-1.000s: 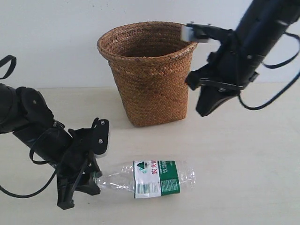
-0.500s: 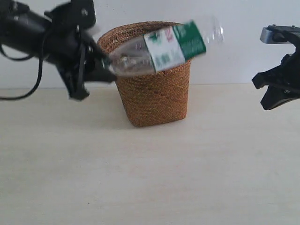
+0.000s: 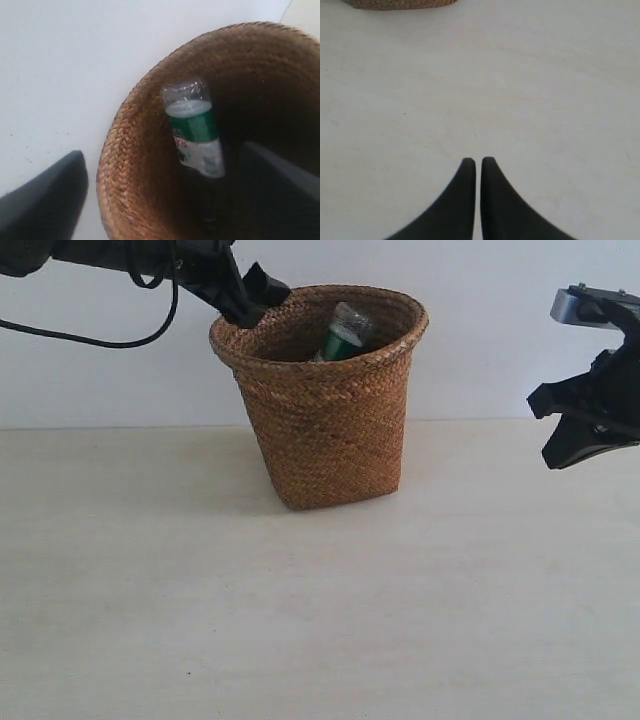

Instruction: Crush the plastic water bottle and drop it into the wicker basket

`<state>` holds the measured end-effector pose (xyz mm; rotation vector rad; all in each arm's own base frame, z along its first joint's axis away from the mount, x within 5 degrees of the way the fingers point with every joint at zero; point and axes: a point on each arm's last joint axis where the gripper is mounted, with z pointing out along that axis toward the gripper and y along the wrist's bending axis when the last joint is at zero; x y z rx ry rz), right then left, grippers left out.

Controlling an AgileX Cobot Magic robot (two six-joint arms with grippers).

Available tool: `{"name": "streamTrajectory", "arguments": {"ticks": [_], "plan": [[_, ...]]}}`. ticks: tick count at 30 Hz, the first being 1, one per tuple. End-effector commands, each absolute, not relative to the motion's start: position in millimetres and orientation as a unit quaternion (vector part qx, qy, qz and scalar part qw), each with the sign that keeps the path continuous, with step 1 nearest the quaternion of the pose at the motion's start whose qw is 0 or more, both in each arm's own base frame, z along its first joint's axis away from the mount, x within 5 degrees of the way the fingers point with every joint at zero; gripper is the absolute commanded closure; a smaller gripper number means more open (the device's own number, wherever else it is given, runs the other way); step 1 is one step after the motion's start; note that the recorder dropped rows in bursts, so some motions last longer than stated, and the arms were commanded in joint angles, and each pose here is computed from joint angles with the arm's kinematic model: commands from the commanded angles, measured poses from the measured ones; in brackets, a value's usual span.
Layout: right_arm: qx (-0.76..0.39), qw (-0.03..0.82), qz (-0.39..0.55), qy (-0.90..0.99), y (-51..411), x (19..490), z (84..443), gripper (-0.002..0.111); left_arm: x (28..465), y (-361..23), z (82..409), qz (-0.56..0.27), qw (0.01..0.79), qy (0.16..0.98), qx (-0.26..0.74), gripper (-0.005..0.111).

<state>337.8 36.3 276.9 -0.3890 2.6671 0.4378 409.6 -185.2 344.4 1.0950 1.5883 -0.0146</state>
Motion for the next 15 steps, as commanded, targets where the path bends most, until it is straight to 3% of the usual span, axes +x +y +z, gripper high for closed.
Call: {"name": "streamTrajectory", "arguments": {"ticks": [1, 5, 11, 15], "plan": [[-0.143, 0.206, 0.157, 0.955, 35.3, 338.3, 275.5, 0.108, 399.0, -183.2, 355.0, -0.008, 0.555, 0.671, 0.492, 0.066], [-0.152, 0.215, 0.153, 0.953, 35.5, 339.9, 275.3, 0.108, 385.1, -179.9, 352.9, -0.020, 0.494, 0.685, 0.534, 0.102], [-0.159, 0.212, 0.131, 0.955, 32.0, 340.0, 274.0, 0.108, 357.7, -165.1, 350.8, -0.027, 0.365, 0.738, 0.567, 0.102], [-0.149, 0.212, 0.095, 0.961, 25.4, 336.7, 278.7, 0.108, 348.9, -148.2, 353.1, -0.003, 0.309, 0.790, 0.530, 0.102]]}}
